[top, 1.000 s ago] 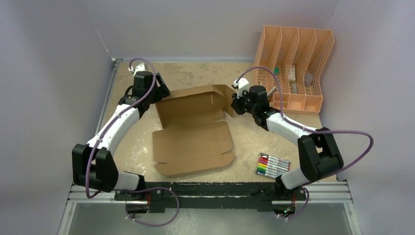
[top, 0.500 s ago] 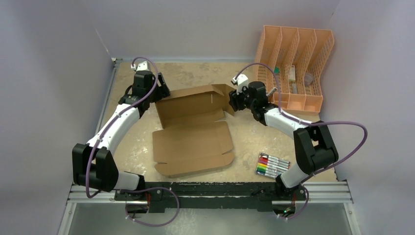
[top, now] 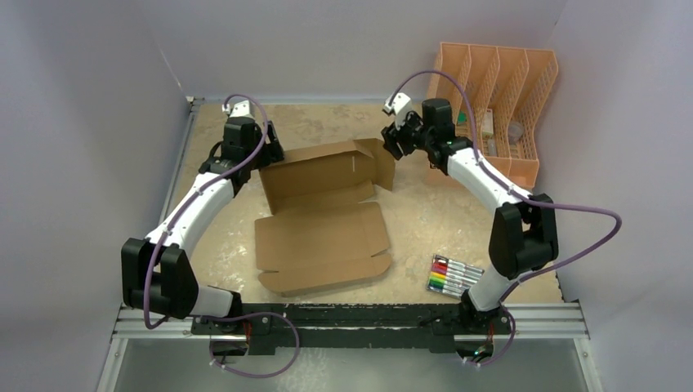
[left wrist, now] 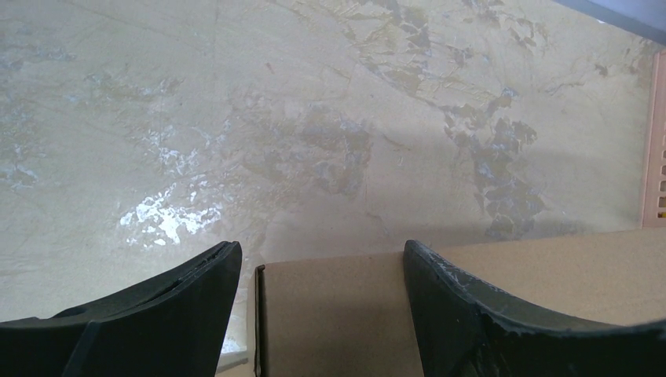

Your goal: Fold the paper box

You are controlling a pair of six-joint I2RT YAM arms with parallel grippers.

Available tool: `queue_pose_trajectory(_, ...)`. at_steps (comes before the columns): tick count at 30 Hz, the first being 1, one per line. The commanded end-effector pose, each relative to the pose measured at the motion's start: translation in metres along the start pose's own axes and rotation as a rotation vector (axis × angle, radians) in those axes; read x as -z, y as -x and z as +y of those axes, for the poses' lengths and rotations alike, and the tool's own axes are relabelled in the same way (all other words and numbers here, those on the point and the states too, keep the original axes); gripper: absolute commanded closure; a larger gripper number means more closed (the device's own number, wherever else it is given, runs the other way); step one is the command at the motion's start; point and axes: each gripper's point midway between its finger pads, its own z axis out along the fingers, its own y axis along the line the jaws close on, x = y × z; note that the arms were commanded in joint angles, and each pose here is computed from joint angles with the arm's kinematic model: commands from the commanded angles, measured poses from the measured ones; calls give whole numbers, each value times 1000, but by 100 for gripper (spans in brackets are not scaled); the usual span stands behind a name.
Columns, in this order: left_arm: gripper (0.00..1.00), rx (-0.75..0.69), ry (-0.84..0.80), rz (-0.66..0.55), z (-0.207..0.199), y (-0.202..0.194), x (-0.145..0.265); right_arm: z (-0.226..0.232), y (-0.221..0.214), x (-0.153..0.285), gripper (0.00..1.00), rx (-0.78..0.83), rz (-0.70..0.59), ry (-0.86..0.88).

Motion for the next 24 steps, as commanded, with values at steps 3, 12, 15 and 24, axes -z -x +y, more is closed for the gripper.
queue_pose_trajectory(3,25,-90,71,130,22,-35,-4,13,42,8,38,45,-61,177)
queue_pose_trajectory(12,25,-98,74,136,23,-37,-2,18,47,-17,40,27,-71,240)
queue_pose_trajectory(15,25,-97,70,138,23,-38,-4,23,42,-26,40,27,-49,264)
queue_pose_trajectory(24,25,-76,50,150,20,-44,-4,60,35,-41,49,28,-13,346)
